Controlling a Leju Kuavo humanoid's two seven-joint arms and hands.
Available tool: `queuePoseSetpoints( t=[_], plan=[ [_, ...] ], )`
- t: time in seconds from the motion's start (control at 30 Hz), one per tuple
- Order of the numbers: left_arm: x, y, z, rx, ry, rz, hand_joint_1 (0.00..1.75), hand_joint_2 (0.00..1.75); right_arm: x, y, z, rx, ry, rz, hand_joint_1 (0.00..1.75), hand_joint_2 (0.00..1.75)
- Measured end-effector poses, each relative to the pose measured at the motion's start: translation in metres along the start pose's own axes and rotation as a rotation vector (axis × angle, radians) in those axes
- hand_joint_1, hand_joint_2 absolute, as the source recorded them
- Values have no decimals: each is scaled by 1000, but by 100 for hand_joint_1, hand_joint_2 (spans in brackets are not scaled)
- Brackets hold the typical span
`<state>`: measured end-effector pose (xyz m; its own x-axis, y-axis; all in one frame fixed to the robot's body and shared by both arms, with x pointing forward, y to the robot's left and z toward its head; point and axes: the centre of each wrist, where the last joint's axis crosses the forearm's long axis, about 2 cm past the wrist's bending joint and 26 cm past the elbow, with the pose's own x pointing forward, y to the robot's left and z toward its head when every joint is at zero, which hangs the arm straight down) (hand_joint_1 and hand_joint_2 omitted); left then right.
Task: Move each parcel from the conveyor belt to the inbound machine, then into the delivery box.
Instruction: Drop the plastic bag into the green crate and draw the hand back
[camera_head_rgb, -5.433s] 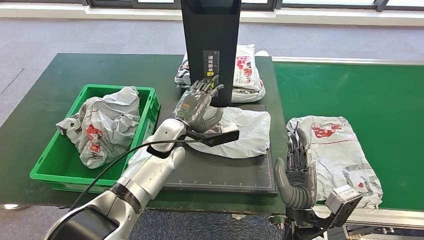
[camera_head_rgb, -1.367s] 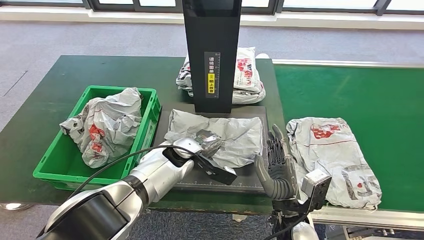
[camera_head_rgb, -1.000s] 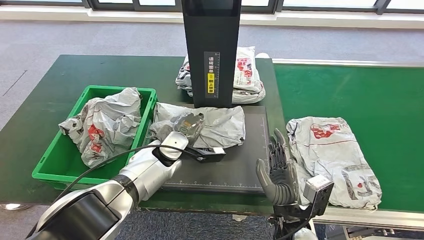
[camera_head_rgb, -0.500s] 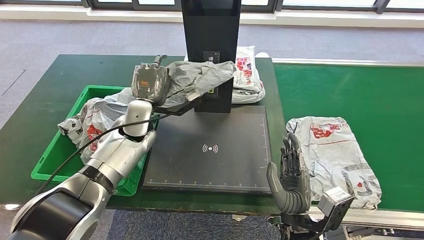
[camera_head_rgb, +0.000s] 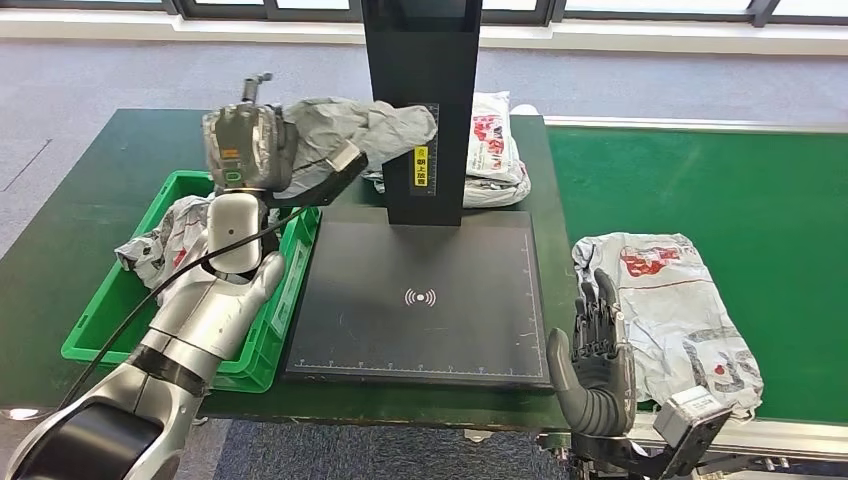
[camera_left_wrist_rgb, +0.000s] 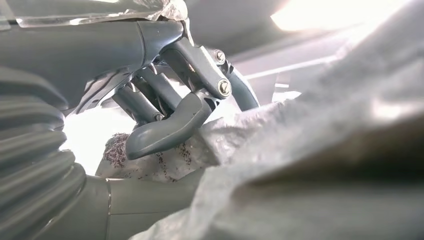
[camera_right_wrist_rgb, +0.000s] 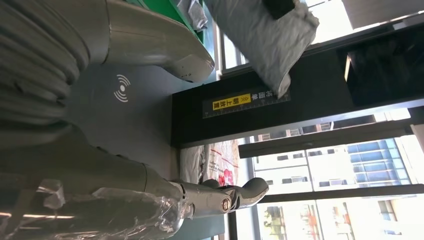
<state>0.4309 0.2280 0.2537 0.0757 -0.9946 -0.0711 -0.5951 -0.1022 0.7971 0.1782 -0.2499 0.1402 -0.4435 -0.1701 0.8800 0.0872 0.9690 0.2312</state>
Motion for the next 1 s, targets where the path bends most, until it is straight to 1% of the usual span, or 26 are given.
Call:
queuePoseSetpoints(
  t=[0.07, 0.17, 0.23, 0.3, 0.37, 0.47, 0.53, 0.67, 0.73, 0.8, 0.9, 1.0],
  plan=[
    [-24, 2, 5, 25, 95, -33, 175, 175, 3, -2, 5, -4, -1, 4, 0, 175],
    [-61, 2, 20, -6, 174, -114, 175, 175, 7, -4, 8, -9, -8, 9, 0, 175],
    [-74, -1, 35, -61, 208, -173, 175, 175, 10, -5, 7, -7, -11, 12, 0, 175],
    [-82, -5, 52, -108, 212, -219, 175, 175, 11, -6, 7, -5, -11, 13, 0, 175],
    [-87, -8, 67, -129, 191, -244, 175, 175, 12, -6, 7, -9, -14, 14, 0, 175],
    [-92, -9, 80, -148, 168, -272, 175, 175, 13, -6, 7, -9, -17, 12, 0, 175],
    [-94, -11, 91, -188, 155, -297, 175, 175, 13, -5, 7, -6, -19, 8, 0, 175],
    [-98, -19, 129, -308, 126, -346, 175, 175, 14, -9, 8, -13, -21, 12, 0, 175],
    [-98, -24, 149, -373, 108, -361, 175, 175, 16, -11, 8, -21, -26, 16, 0, 175],
    [-95, -29, 164, -444, 79, -371, 175, 175, 17, -13, 7, -26, -32, 18, 0, 175],
    [-90, -41, 178, -565, 25, -373, 175, 175, 18, -13, 6, -27, -35, 16, 0, 175],
    [-89, -53, 186, -641, 14, -368, 175, 175, 19, -15, 6, -27, -36, 19, 0, 175]
  ],
)
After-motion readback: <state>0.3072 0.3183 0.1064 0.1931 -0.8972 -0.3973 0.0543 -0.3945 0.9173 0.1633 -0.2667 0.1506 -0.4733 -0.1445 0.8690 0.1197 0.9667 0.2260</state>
